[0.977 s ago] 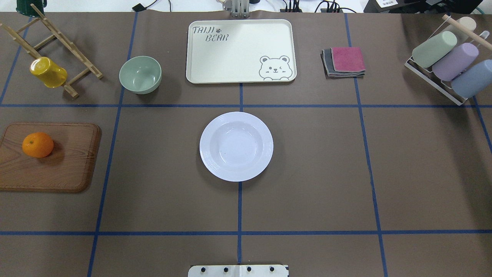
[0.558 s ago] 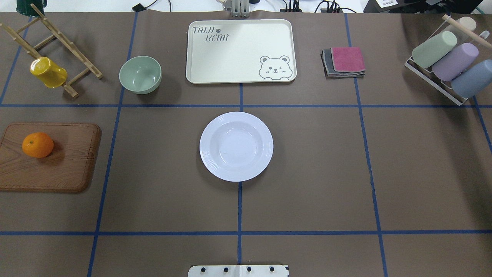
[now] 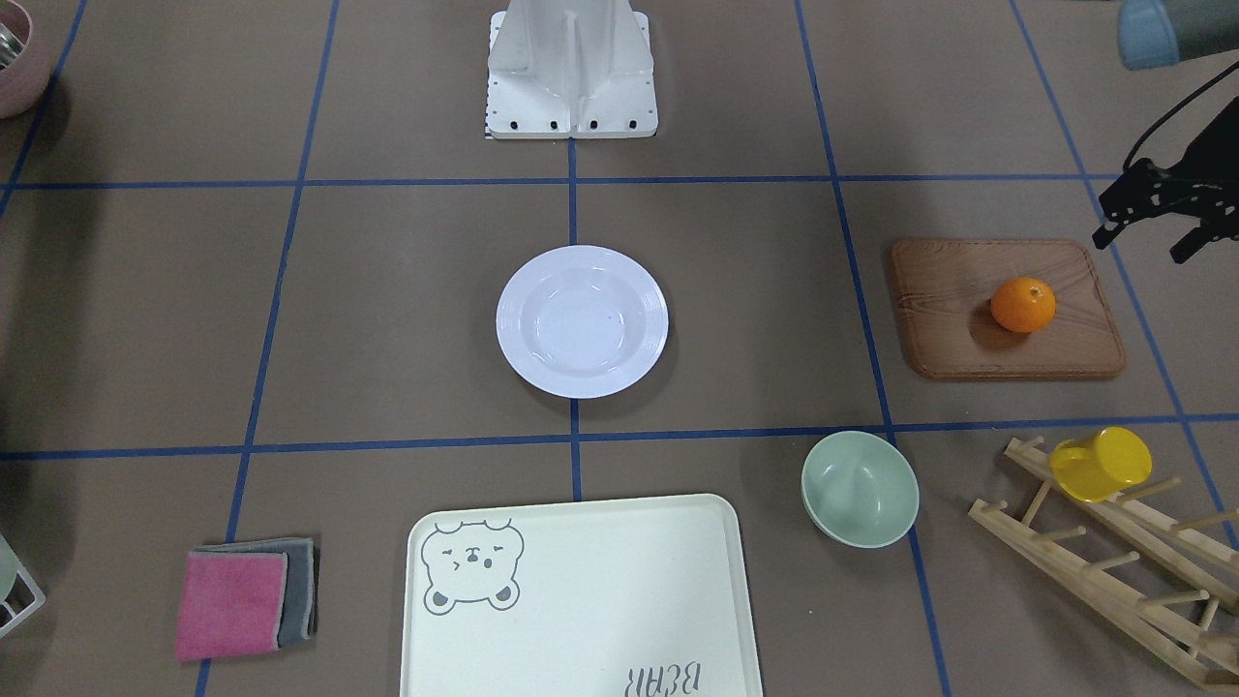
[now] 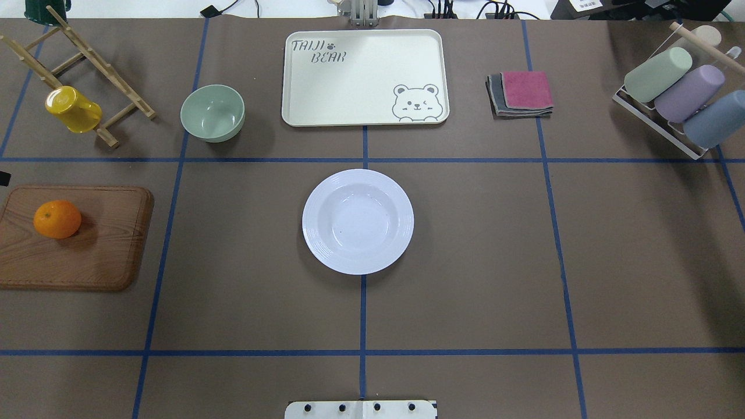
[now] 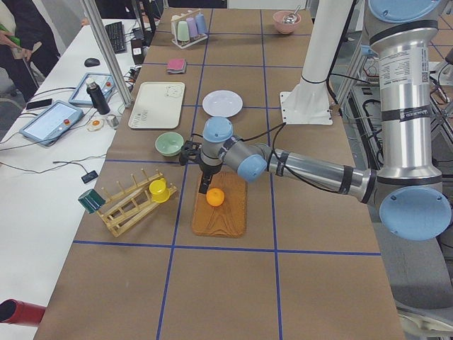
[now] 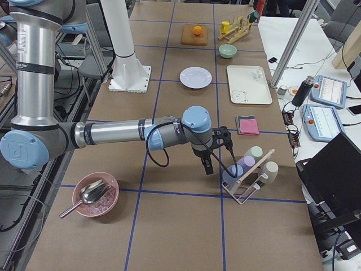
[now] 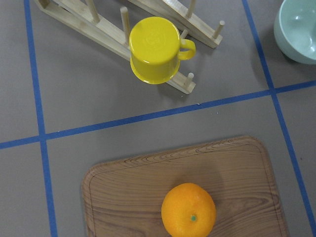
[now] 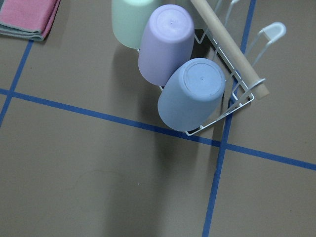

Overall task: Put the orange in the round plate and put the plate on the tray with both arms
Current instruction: 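Lower the left gripper onto the orange on the wooden board and grasp it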

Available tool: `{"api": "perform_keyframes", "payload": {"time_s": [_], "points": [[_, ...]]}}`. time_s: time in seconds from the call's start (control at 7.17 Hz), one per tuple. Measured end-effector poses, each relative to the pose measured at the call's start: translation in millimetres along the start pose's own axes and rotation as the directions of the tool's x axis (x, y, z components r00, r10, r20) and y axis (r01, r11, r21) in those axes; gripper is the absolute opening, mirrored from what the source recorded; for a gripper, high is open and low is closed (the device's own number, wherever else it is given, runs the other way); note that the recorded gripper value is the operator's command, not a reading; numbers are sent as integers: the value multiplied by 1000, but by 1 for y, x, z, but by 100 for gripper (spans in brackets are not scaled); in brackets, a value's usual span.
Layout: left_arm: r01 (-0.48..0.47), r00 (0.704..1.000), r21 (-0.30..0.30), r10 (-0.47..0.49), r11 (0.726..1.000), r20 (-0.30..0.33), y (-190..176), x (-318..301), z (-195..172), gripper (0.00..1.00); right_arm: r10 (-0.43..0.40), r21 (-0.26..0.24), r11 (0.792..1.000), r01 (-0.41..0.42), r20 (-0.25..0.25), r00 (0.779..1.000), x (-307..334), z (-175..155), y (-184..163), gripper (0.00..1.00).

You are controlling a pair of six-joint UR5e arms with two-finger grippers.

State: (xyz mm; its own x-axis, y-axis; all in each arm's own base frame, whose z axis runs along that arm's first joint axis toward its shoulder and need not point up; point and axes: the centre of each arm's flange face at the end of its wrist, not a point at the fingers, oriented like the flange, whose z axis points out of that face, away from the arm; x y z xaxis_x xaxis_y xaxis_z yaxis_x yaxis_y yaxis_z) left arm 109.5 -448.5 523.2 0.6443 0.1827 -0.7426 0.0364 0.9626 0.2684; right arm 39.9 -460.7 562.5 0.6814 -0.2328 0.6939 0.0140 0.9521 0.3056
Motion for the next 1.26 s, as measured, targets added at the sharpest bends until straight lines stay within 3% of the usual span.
{"api": "perform_keyframes", "payload": {"time_s": [0.42,0.98,1.12,1.26], "points": [[-6,999,-8,6,1000,31,18,11,69,98,-8,6,1000,8,-15,1000,4,3,11,100],[-24,996,-37,27,999,84,20,22,121,97,-9,8,1000,9,-27,1000,9,7,21,100],[-32,996,-40,35,999,81,20,19,133,94,-8,7,1000,8,-31,999,10,7,21,100],[-43,996,-37,46,998,72,24,15,143,76,-8,7,1000,8,-37,999,10,7,21,100]]}}
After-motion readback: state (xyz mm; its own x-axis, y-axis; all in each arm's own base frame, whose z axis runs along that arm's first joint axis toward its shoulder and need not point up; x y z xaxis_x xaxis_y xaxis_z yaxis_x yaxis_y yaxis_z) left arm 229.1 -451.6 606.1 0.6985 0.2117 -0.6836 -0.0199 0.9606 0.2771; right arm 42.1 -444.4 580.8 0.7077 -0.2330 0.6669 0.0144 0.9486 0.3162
